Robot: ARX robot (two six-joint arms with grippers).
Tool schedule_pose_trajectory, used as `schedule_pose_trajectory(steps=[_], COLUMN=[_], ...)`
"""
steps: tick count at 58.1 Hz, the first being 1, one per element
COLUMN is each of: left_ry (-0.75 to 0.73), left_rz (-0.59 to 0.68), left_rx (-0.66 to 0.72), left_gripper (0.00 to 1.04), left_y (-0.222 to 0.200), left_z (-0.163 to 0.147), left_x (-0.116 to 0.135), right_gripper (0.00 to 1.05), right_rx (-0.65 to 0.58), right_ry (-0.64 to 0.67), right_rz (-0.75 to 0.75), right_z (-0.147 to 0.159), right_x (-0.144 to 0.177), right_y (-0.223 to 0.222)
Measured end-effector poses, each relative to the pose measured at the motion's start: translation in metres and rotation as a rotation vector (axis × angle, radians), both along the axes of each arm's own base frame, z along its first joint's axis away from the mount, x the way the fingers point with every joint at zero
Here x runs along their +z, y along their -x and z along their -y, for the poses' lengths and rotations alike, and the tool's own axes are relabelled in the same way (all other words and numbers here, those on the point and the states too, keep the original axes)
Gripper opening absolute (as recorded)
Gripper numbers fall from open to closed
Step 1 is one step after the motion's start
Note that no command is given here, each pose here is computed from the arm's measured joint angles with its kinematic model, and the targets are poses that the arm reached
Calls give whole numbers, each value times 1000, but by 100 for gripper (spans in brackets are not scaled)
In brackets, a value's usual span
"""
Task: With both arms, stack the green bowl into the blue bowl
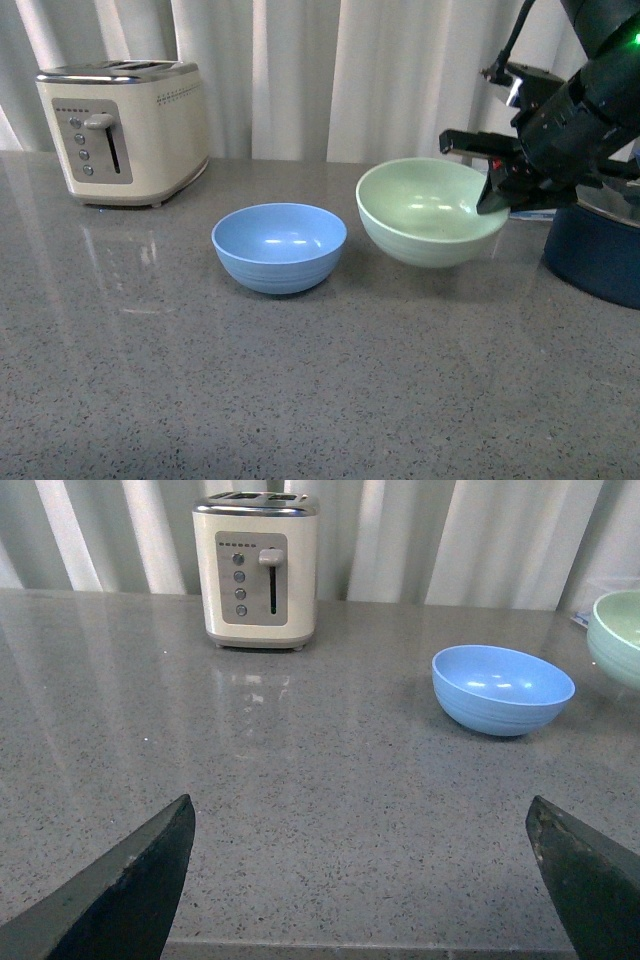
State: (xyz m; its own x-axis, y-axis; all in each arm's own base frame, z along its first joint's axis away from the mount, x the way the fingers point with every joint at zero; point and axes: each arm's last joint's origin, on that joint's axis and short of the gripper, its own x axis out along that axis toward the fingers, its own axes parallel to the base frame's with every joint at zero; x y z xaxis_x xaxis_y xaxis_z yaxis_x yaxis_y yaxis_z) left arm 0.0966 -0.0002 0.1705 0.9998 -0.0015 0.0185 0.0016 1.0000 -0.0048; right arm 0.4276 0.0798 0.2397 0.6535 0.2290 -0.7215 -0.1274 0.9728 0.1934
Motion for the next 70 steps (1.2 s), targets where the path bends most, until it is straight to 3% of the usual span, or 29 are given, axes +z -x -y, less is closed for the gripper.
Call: schedule_pose_trajectory(steps=[32,70], left_ry=[0,0], left_rz=[0,0], left_rx=[0,0], left_gripper=[98,98], left_y=[0,0], left_z=[0,0], left_x=[0,0], right_gripper=[1,1], right_rx=[160,229], right_ry=[-79,-107], right_rz=[80,25], right_z=[-51,-81], right_x=[37,14], right_y=[-1,-25])
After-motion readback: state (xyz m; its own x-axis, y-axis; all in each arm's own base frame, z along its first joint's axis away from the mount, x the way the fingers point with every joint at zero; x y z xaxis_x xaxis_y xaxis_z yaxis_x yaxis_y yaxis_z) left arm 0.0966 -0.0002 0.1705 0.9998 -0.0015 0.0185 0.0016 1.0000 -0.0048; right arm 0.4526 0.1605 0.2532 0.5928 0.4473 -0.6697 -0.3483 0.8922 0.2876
